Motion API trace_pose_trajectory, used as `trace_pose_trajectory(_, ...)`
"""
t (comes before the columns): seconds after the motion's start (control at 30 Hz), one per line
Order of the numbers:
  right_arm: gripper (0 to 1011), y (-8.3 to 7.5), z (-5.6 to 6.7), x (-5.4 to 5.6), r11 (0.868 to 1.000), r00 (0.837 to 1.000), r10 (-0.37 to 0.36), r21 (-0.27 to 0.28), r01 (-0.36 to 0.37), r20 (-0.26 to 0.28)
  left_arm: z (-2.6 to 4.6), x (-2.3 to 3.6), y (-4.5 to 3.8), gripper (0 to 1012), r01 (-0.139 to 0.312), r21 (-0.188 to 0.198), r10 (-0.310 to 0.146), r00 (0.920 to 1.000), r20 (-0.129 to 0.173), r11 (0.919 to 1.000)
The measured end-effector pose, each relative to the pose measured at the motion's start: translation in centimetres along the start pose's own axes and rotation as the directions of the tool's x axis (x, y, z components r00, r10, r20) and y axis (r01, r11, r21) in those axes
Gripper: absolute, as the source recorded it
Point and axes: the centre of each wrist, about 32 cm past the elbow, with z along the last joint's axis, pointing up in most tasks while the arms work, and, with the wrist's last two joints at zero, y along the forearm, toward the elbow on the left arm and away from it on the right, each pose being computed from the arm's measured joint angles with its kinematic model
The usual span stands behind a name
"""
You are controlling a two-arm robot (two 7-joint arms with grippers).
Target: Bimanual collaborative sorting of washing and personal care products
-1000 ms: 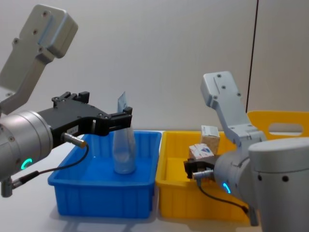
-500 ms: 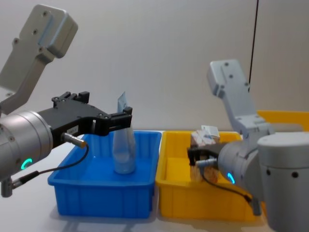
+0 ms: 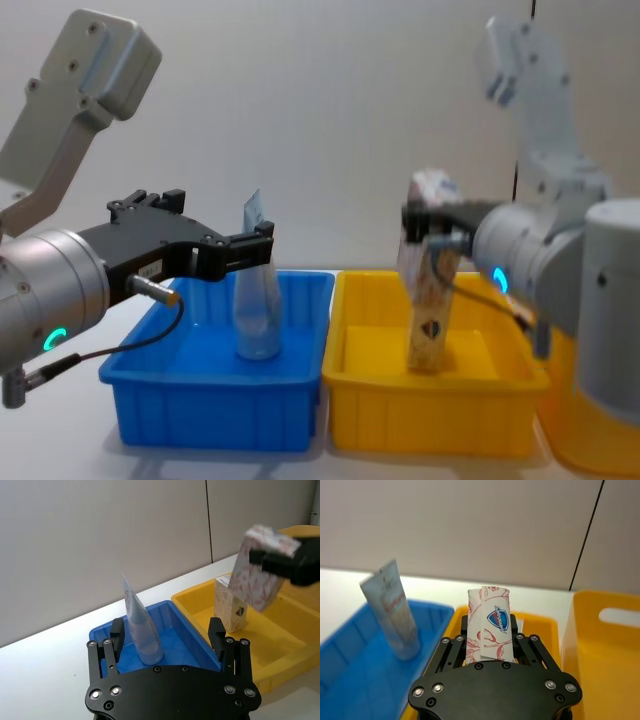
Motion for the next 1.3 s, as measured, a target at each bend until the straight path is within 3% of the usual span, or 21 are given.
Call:
trace_pose_trajectory(0.3, 355, -0.2, 2.7, 1.6, 0.99, 0.998, -0.012, 0.139, 0.021, -0.061, 0.0, 0.0, 0.0, 1001, 0.0, 0.0, 0.0, 1.0, 0.0, 1.0)
trace_pose_trajectory(0.47, 353, -0.8, 4.8, 3.7, 0.97, 0.993, -0.05, 0.233, 0.073, -0.105, 0.0, 0.0, 0.0, 1001, 0.0, 0.0, 0.0, 1.0, 0.0, 1.0)
trace_pose_trajectory(0.57, 350, -1.3, 5.6, 4.9, 0.958, 0.99, -0.075, 0.265, 0.105, -0.121, 0.0, 0.0, 0.0, 1001, 0.0, 0.0, 0.0, 1.0, 0.0, 1.0)
trace_pose_trajectory(0.63, 350, -1.4, 5.7, 5.1, 0.957, 0.989, -0.08, 0.269, 0.111, -0.124, 0.0, 0.0, 0.0, 1001, 0.0, 0.0, 0.0, 1.0, 0.0, 1.0)
trace_pose_trajectory(0.67, 350, -1.8, 6.2, 6.0, 0.949, 0.986, -0.106, 0.284, 0.14, -0.132, 0.0, 0.0, 0.0, 1001, 0.0, 0.0, 0.0, 1.0, 0.0, 1.0)
trace_pose_trajectory(0.83, 350, -2.6, 6.9, 7.4, 0.941, 0.978, -0.151, 0.284, 0.186, -0.142, 0.0, 0.0, 0.0, 1001, 0.0, 0.0, 0.0, 1.0, 0.0, 1.0)
trace_pose_trajectory(1.03, 350, -3.6, 7.2, 8.7, 0.944, 0.974, -0.183, 0.254, 0.212, -0.134, 0.0, 0.0, 0.0, 1001, 0.0, 0.0, 0.0, 1.0, 0.0, 1.0)
trace_pose_trajectory(1.3, 350, -4.9, 6.8, 10.2, 0.967, 0.981, -0.173, 0.175, 0.186, -0.085, 0.0, 0.0, 0.0, 1001, 0.0, 0.0, 0.0, 1.0, 0.0, 1.0)
